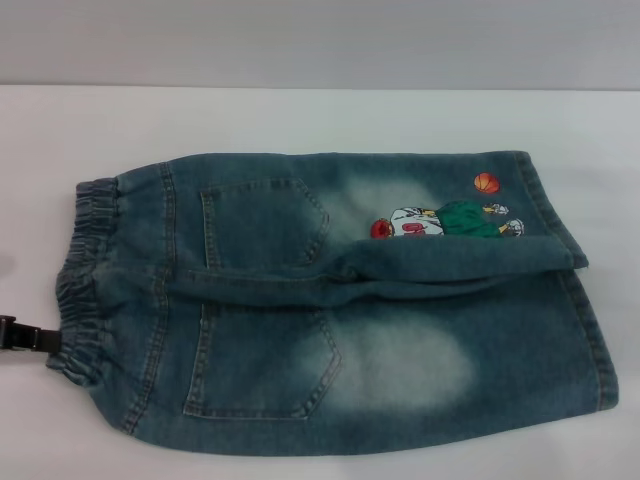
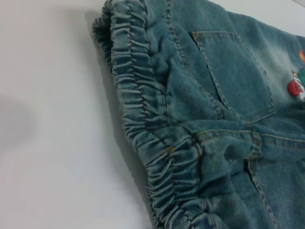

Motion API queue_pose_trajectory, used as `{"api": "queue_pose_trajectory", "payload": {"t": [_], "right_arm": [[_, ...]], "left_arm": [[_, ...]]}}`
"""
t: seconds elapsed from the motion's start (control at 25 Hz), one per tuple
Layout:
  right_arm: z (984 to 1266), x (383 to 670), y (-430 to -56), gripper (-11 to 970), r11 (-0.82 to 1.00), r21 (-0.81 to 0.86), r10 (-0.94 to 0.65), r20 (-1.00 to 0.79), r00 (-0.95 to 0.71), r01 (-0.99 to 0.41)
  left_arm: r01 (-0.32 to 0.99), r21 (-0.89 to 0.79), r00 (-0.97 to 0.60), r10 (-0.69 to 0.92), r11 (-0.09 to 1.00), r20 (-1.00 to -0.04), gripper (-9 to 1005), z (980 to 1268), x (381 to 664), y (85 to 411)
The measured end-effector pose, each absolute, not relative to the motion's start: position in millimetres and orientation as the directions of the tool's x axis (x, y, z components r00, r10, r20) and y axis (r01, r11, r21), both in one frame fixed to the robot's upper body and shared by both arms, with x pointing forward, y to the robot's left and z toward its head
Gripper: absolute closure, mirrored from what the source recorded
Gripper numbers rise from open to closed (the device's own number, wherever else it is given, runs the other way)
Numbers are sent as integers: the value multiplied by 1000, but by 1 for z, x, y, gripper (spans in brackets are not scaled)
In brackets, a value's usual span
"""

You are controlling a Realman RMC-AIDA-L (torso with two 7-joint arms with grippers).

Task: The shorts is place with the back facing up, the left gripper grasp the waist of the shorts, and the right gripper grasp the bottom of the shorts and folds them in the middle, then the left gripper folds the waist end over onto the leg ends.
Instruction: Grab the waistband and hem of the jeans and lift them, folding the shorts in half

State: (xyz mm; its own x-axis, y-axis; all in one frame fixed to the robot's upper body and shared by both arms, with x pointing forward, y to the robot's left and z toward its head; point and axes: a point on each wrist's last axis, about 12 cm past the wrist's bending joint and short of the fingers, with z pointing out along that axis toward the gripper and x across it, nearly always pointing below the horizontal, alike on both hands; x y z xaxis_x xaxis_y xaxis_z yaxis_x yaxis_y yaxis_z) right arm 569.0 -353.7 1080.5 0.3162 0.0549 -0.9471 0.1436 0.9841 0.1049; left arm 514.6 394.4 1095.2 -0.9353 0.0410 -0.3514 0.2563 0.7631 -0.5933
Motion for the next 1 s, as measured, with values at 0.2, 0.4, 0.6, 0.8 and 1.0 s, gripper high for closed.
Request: {"api": "queue_pose_trajectory", "payload": {"t": [0.2,0.4,0.6,0.8,1.0], "right_arm": [[1081,569,-353,425,984,104,55,-947,316,143],[1081,570,-353,426,985,104,55,-947,316,139],[1081,571,-352,425,985,104,57,-949,309,139],[1080,571,-352,425,984,105,57,-949,309,141],[1081,571,-353,426,984,107,58,-949,309,144]], "left_arm": [[251,-583,-933,33,773,-358,973,1096,517,396],[239,-579,-928,7,779,-373,970,1097,519,400],[232,-578,-924,-8,782,-382,963,1099,520,402],[235,-579,-924,-4,781,-381,957,1100,520,402],[241,-583,-927,6,776,-376,950,1101,520,401]]}}
